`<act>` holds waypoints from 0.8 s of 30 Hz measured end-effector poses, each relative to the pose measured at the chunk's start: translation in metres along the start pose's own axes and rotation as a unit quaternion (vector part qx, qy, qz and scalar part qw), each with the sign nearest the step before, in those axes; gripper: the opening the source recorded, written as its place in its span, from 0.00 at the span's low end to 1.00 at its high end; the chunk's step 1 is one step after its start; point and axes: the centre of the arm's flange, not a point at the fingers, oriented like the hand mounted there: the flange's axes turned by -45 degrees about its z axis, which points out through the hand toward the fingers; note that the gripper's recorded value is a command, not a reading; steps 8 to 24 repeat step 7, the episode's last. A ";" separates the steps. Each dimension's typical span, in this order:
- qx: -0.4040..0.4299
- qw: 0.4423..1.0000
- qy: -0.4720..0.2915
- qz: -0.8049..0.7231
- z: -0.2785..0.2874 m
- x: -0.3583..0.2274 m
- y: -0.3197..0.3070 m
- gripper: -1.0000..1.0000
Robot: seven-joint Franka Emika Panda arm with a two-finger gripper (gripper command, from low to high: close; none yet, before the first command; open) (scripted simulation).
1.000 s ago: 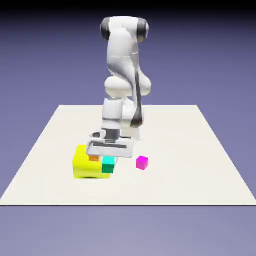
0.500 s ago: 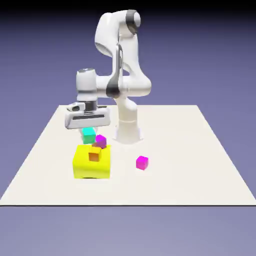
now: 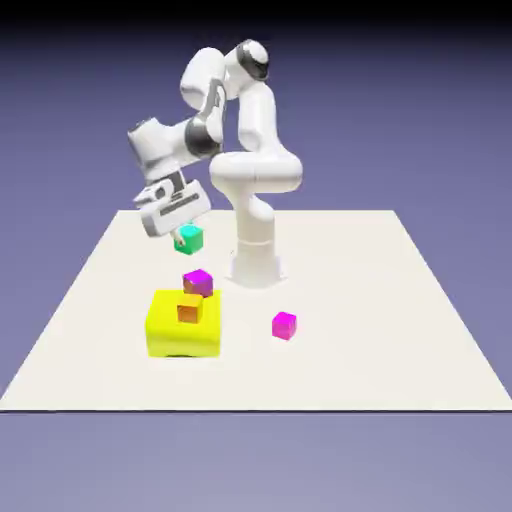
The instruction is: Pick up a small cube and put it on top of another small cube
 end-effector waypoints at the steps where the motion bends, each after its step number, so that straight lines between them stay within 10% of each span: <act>1: 0.000 1.000 0.000 0.000 0.011 -0.001 0.000 0.00; 4: -0.001 1.000 -0.001 0.000 0.042 -0.006 -0.002 0.00; 5: -0.001 1.000 -0.002 0.001 0.045 -0.006 -0.002 1.00; 24: -0.001 1.000 -0.002 0.001 0.045 -0.006 -0.002 1.00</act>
